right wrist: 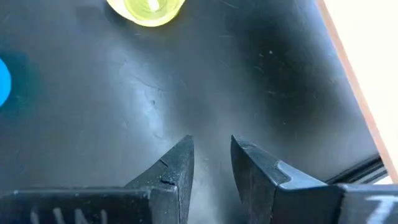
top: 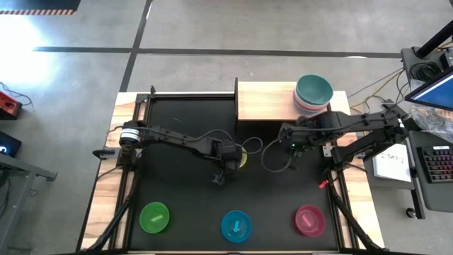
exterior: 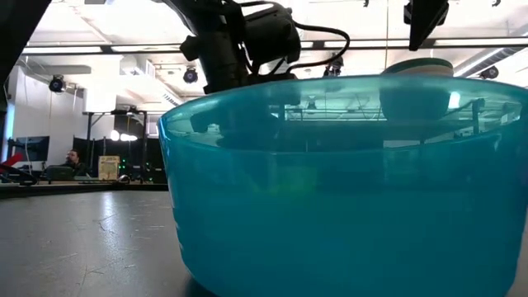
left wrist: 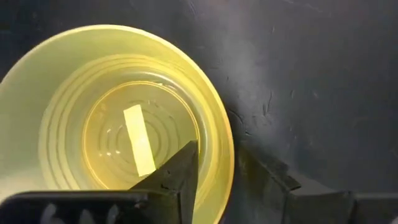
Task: Place and stack bowls onto a shelf
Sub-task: Put the yellow bowl on the shelf
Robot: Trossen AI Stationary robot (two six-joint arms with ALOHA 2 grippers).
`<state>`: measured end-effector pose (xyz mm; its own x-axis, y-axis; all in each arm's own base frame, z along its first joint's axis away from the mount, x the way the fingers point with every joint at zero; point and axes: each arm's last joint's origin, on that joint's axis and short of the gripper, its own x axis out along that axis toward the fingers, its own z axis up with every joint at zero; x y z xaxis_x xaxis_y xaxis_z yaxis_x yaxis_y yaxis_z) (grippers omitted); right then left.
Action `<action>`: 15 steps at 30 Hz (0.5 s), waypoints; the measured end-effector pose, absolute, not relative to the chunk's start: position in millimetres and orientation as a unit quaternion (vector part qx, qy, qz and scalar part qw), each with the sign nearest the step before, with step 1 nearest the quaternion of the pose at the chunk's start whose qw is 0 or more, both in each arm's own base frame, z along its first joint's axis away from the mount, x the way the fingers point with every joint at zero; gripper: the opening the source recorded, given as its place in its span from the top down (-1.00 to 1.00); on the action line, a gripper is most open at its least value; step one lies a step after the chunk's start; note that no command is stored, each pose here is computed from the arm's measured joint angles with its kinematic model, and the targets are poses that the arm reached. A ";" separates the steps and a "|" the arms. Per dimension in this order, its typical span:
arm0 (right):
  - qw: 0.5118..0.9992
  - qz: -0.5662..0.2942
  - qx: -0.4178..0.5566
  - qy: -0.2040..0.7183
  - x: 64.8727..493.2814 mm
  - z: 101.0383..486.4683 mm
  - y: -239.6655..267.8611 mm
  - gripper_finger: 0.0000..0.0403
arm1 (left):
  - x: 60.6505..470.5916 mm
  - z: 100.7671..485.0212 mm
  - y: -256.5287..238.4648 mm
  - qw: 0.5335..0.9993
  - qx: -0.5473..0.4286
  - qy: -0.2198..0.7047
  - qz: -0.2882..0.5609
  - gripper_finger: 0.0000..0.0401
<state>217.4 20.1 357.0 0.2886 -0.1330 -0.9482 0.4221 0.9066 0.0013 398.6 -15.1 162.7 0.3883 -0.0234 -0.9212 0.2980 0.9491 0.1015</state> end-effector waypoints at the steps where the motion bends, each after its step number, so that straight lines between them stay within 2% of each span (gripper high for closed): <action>1: 0.795 -0.172 0.126 0.568 217.8 357.1 21.5 0.53 | 398.7 162.4 -15.1 0.824 0.122 0.545 -0.095 0.56; 8: 0.800 -0.164 0.126 0.563 218.3 357.6 27.5 0.53 | 398.1 162.1 -15.8 0.826 0.090 0.549 -0.088 0.93; 15: 0.798 -0.164 0.125 0.566 217.7 357.5 27.4 0.53 | 400.5 169.3 -26.9 0.830 0.077 0.544 -0.096 0.99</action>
